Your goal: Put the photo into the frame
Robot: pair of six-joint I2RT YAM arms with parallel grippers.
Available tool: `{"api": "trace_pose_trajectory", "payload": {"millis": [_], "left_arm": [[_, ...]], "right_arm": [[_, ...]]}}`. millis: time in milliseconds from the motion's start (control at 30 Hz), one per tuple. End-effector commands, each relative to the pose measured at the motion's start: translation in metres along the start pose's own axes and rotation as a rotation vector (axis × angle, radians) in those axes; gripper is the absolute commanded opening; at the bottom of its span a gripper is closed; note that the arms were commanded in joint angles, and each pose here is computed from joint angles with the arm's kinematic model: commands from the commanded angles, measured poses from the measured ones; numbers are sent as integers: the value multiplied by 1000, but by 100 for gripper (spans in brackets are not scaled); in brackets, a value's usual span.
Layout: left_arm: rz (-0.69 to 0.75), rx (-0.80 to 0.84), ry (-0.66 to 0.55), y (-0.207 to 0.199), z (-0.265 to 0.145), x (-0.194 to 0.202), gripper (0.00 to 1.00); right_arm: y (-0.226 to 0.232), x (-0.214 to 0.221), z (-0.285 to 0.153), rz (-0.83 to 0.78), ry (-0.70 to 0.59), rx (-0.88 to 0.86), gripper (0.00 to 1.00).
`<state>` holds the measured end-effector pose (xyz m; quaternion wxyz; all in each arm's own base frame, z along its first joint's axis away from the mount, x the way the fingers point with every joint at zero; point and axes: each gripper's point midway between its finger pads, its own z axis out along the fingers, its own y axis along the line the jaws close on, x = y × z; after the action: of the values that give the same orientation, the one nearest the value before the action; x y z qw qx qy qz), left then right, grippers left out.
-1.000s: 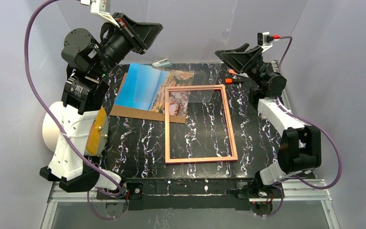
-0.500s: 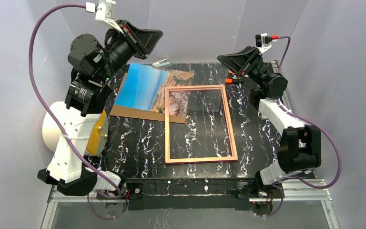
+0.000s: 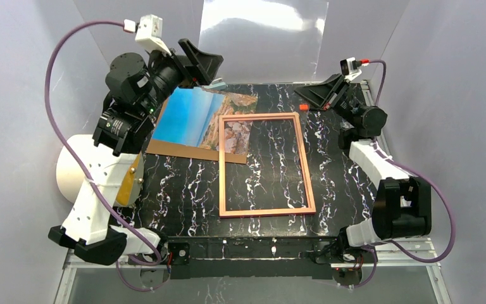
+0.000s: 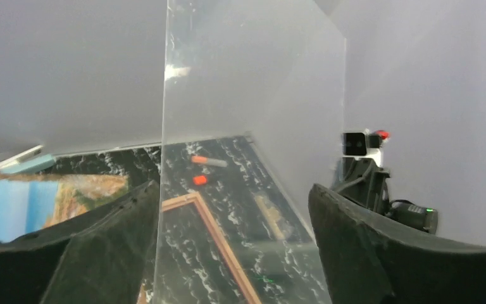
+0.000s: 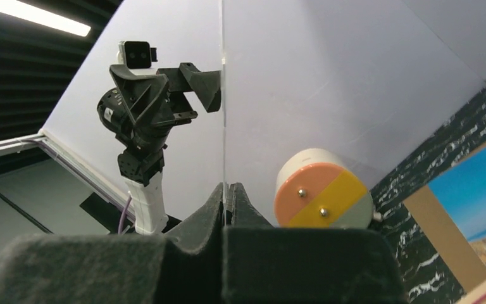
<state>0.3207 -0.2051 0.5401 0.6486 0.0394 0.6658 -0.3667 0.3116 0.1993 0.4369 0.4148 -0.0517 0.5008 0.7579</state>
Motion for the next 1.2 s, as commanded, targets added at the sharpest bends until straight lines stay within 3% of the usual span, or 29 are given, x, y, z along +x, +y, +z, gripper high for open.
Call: {"api": "trace_pose_trajectory", "payload": {"millis": [0, 200, 400, 600, 867, 1167], "left_arm": [[36, -188, 26, 40, -25, 19, 97], [71, -424, 130, 95, -45, 64, 98], [24, -593, 330, 141, -50, 142, 98], [-39, -646, 579, 166, -60, 233, 99], [-100, -622, 678, 178, -68, 286, 98], [-222, -592, 795, 198, -70, 340, 78]], "right_arm": [[-6, 14, -10, 9, 66, 86, 1], [-57, 45, -33, 163, 209, 340, 1], [-83, 66, -45, 291, 243, 448, 1], [-104, 91, -51, 289, 344, 525, 1], [-138, 109, -73, 297, 373, 605, 1], [-163, 121, -95, 249, 380, 673, 1]]}}
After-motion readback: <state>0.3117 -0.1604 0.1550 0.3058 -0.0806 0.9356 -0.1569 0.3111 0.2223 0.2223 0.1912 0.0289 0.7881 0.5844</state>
